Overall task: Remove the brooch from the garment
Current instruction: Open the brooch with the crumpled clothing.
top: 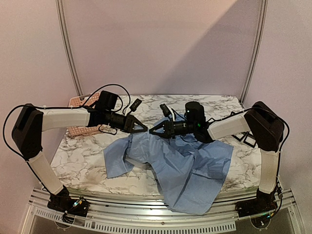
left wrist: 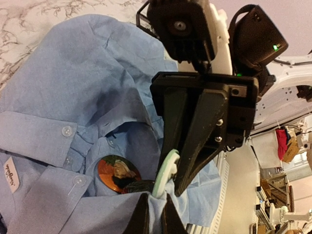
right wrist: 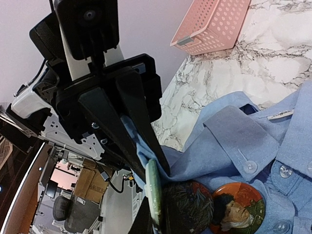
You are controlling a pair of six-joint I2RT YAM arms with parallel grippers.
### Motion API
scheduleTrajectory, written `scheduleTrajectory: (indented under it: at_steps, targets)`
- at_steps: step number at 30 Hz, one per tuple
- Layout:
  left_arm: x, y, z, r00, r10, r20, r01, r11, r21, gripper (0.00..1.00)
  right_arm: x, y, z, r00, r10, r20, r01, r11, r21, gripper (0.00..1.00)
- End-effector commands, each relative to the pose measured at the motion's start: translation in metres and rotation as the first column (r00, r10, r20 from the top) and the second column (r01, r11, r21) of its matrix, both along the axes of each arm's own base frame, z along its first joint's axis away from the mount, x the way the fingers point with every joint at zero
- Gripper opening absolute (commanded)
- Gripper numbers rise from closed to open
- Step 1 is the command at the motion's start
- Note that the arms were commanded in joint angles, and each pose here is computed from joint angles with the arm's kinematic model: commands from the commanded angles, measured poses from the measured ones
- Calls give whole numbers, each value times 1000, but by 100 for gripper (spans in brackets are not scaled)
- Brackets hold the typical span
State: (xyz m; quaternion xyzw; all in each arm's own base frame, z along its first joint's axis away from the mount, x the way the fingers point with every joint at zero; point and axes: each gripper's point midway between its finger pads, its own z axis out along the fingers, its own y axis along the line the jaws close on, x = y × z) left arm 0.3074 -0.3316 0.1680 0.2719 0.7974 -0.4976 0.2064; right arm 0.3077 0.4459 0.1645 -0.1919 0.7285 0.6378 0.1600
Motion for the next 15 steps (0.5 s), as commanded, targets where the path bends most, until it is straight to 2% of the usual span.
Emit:
scheduleTrajectory:
  at_steps: [1,7,10,15]
  targets:
    - [-28,-19,43,984,-146,106,158,980,-120,0,16,-6,-22,996,-87,-3,86,990,-108,5]
    - [-27,-18,41,985,-139,101,150,982,-112,0,13,-7,-13,997,-67,35,70,994,-85,8]
    - [-23,-17,34,987,-126,98,134,988,-78,0,9,-8,-3,996,-56,63,59,997,-57,12]
    - [-19,-14,24,990,-121,78,123,992,-32,0,3,-16,18,986,-64,151,69,997,-26,33]
